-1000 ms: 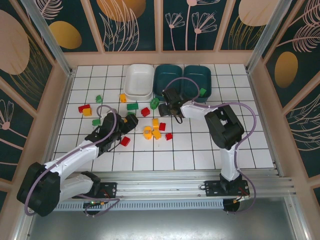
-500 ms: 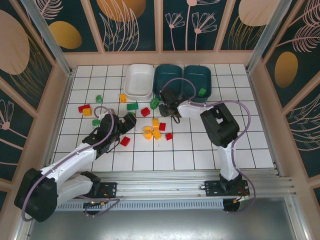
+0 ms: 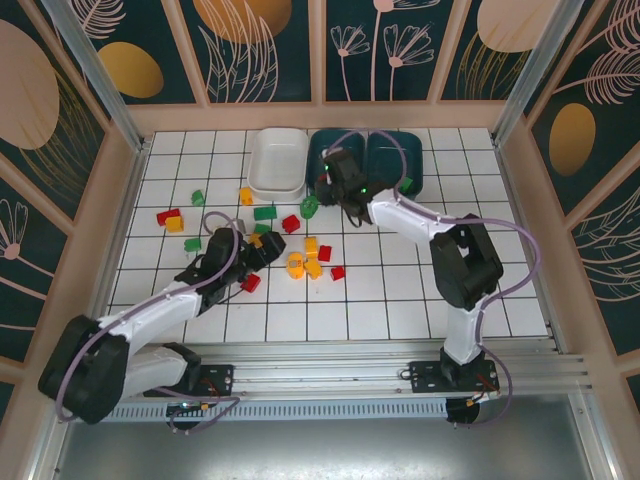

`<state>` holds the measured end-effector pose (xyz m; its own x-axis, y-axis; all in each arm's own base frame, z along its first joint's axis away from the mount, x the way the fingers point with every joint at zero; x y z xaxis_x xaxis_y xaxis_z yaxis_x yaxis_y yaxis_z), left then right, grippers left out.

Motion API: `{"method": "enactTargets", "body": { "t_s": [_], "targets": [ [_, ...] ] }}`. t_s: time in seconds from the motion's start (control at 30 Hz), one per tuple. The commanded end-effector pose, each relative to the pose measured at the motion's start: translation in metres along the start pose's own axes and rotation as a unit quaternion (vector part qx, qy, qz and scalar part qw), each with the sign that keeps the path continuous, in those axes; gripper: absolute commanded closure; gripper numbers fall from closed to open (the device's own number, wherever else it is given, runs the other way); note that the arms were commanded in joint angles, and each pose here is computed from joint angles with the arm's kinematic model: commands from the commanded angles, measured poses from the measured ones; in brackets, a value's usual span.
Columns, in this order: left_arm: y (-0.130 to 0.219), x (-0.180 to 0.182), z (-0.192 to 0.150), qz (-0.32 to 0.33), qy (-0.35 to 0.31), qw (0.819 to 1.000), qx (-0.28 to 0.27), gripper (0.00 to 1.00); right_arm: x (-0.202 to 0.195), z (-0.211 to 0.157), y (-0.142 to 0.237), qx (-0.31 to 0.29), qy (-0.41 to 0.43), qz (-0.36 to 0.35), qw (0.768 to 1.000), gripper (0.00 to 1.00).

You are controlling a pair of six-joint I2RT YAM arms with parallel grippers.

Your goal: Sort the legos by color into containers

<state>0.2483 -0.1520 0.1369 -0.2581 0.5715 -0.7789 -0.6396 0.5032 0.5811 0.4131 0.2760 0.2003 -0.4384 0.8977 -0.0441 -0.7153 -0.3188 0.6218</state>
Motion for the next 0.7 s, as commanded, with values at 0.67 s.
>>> {"method": "enactTargets", "body": {
  "t_s": [0.67],
  "targets": [
    [-0.01, -0.037, -0.012, 0.07, -0.122, 0.989, 0.052, 0.04, -0.053, 0.042, -0.023, -0.005, -0.029, -0.061, 0.998, 0.43]
  ]
}}
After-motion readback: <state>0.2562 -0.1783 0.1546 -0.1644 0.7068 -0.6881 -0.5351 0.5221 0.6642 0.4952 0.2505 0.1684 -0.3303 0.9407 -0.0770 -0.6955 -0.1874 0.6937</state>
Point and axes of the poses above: each hand's point on the last joint's axis, 136 mm out from that joint toward the fingers, its own y axis back along the fingers, its own x axis along the line the jaws close on, z = x × y, the point moved 7 cm from there along y, back along the fingers, and after that the axes turned 11 degrees about y, right-handed, at the moved point
